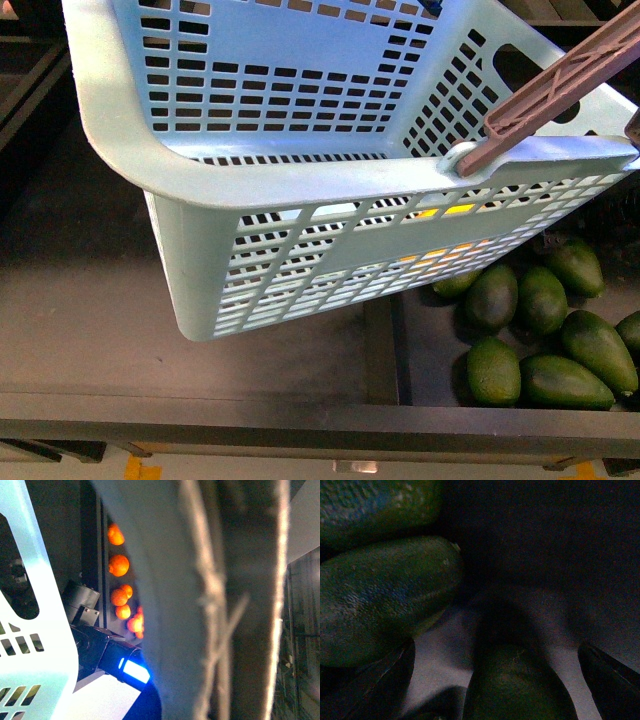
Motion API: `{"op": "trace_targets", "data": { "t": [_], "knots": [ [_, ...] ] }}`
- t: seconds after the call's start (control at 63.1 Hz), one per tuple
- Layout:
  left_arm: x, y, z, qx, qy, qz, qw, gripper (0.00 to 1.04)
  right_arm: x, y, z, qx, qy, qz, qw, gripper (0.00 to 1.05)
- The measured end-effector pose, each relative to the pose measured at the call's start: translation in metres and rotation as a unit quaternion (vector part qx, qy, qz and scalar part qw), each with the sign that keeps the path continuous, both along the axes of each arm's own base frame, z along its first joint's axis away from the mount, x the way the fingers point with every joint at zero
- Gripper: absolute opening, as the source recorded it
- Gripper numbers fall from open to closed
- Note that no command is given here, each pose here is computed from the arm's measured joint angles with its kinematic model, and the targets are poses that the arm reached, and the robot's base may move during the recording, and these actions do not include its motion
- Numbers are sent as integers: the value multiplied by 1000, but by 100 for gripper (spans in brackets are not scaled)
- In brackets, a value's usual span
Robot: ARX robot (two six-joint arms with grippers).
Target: Pick mango and avocado into basket
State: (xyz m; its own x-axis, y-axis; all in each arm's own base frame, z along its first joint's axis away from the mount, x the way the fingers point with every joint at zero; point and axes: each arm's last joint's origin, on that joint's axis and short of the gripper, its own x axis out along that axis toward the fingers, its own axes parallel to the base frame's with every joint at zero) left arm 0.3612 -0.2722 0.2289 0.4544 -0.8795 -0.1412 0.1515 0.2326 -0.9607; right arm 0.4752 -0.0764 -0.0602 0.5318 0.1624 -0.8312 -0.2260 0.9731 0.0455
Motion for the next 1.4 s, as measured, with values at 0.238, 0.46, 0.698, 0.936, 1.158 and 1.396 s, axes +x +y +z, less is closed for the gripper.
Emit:
{"op": "trace_targets", "data": {
  "t": [0.238, 0.46, 0.698, 0.936, 1.158, 1.396],
  "knots": [
    [0, 0, 0, 0, 0, 0, 1000, 5, 5, 1, -9, -2, 6, 0, 1000, 96],
    [0, 0, 0, 0, 0, 0, 1000, 5, 7, 1, -12, -6, 12, -2, 1000, 96],
    [0, 0, 0, 0, 0, 0, 1000, 5, 6, 1, -13, -6, 14, -2, 1000, 96],
    [0, 0, 0, 0, 0, 0, 1000, 5, 1, 2, -16, -8, 21, 5, 1000, 96],
    [0, 0, 0, 0, 0, 0, 1000, 5, -2, 2, -15, -8, 25, 10, 1000, 96],
    [0, 0, 0, 0, 0, 0, 1000, 5, -3, 2, -16, -13, 27, 11, 999, 87]
  ]
}}
